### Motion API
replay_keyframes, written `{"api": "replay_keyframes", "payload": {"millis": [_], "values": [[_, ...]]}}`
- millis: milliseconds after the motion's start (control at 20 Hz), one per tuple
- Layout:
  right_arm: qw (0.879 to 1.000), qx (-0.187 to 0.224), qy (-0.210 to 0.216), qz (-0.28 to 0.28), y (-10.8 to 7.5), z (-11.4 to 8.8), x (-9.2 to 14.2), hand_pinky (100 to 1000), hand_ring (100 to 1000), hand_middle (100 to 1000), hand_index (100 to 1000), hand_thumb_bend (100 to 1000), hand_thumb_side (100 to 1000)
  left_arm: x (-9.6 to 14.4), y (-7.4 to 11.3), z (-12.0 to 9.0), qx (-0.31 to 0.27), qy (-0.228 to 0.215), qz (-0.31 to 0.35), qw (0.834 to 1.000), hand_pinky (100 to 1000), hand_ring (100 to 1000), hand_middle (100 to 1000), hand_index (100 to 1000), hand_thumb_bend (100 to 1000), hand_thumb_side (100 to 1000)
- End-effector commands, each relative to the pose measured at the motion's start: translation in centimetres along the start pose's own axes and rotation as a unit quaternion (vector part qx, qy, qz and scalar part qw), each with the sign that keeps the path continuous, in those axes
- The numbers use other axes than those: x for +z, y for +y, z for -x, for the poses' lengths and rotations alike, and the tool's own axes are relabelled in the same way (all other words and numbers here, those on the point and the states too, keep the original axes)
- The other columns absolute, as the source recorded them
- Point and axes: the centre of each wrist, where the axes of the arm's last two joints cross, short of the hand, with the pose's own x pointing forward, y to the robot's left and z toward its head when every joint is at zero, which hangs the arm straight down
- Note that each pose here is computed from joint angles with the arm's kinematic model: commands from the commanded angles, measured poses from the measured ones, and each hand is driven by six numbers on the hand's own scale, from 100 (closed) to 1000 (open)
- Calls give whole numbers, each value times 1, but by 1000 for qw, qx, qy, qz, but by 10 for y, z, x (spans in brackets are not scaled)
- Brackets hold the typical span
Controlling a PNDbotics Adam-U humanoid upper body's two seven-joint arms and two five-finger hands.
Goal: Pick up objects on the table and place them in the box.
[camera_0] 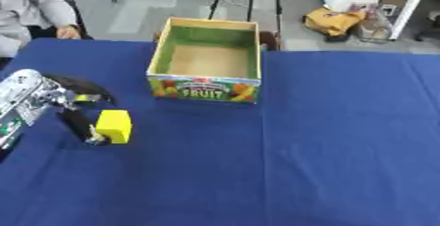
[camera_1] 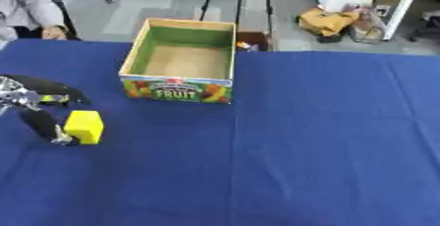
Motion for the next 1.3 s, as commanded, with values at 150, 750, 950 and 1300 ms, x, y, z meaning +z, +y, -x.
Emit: {"api": "replay_keyframes", "payload": {"millis": [150,750,950,1300], "values": [[1000,3,-12,12,-5,-2,-8,777,857,788,874,100,904,6,10,6,-7,6,3,1000,768,822,942,1000,452,538],[1000,5,-10,20,-6,-2,-8,778,857,788,875,100,910,-1,7,3,-6,1,4,1000,739,795,880,994,424,540],[1000,6,-10,22,-6,-2,-8,778,857,788,875,100,913,-3,6,2,-8,-1,5,1000,731,786,846,963,420,539],[1000,7,-6,25,-6,-2,-8,778,857,787,875,100,916,-4,5,2,-6,-3,0,1000,712,759,759,864,369,555]]}}
